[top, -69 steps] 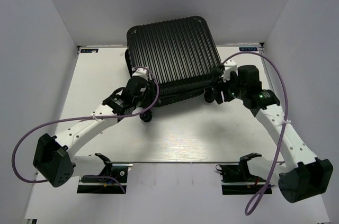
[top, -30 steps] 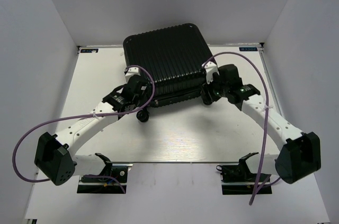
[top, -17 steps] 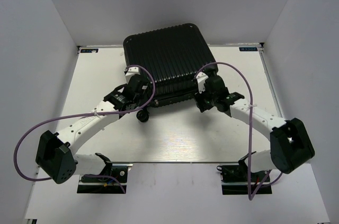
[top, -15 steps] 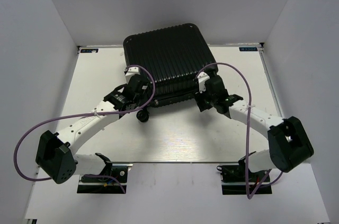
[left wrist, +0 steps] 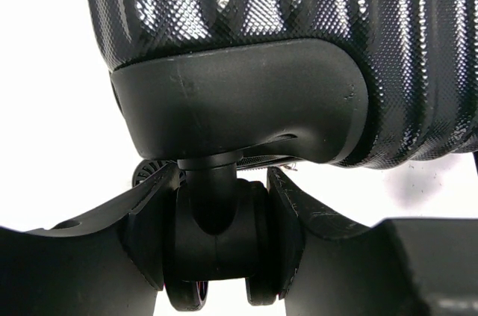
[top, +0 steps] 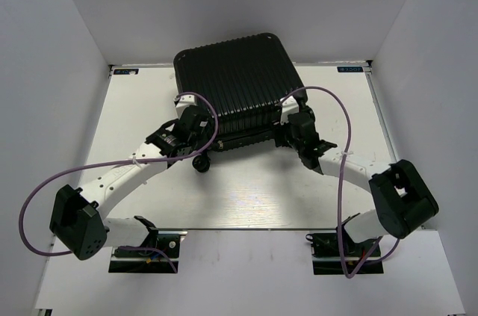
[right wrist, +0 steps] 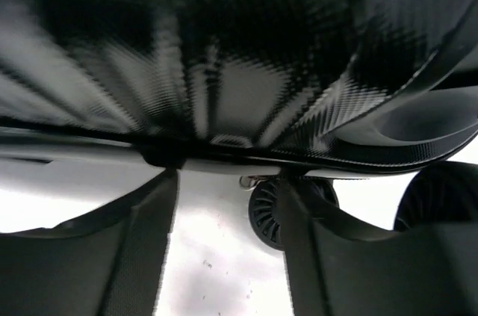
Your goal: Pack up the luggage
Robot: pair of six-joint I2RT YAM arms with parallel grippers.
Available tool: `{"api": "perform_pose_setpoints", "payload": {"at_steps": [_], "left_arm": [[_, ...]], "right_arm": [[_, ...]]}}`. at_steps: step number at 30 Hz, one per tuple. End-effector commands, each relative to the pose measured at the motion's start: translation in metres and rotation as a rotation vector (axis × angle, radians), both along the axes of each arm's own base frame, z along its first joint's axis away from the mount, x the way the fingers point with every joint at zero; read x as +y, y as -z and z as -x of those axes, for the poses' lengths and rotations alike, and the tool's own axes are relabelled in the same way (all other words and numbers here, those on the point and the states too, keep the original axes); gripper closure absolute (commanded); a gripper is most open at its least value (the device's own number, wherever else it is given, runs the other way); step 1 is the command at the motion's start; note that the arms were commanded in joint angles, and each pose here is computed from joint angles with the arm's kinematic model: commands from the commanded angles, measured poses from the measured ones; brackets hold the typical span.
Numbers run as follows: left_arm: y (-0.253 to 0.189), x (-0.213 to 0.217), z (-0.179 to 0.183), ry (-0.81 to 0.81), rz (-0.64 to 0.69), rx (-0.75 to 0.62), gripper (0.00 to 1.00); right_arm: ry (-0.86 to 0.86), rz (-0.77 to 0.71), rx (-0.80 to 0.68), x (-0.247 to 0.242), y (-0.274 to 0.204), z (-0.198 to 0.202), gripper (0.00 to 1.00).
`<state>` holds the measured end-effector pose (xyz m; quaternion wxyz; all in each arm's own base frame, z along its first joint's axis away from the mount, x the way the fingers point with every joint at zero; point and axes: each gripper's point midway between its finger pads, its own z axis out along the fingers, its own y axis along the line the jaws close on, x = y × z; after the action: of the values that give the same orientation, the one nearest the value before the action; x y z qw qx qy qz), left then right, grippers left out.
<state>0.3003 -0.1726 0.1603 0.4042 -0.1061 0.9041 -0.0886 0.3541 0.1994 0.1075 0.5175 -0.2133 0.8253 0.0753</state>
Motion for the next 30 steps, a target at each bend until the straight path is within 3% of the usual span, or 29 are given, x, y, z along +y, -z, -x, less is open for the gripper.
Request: {"api": "perform_pose_setpoints", "payload": {"at_steps": [1, 6, 8, 15, 23, 27, 28, 30], "left_arm": [[0.013, 0.028, 0.013, -0.048, -0.085, 0.05, 0.89], [0.013, 0.029, 0.014, -0.045, -0.086, 0.049, 0.89], [0.013, 0.029, 0.016, -0.041, -0.086, 0.05, 0.9], [0.016, 0.03, 0.016, -0.035, -0.102, 0.058, 0.93], [0.016, 0.03, 0.017, -0.028, -0.104, 0.057, 0.93], [0.018, 0.03, 0.017, -0.027, -0.112, 0.068, 0.94], [0.017, 0.029, 0.016, -0.027, -0.108, 0.066, 0.95], [0.017, 0.03, 0.017, -0.029, -0.107, 0.067, 0.95]], "right_arm": [[0.076, -0.076, -0.151, 0.006, -0.032, -0.027, 0.44], [0.121, -0.098, -0.164, 0.006, -0.036, -0.036, 0.53], [0.141, -0.113, -0.194, 0.003, -0.038, -0.036, 0.65], [0.152, -0.125, -0.249, 0.004, -0.047, -0.041, 0.77], [0.194, -0.073, -0.281, -0.008, -0.055, -0.044, 0.72], [0.171, -0.058, -0.275, -0.004, -0.054, -0.045, 0.87], [0.172, -0.06, -0.277, -0.004, -0.055, -0.046, 1.0], [0.19, -0.056, -0.275, -0.006, -0.053, -0.047, 1.0]]}}
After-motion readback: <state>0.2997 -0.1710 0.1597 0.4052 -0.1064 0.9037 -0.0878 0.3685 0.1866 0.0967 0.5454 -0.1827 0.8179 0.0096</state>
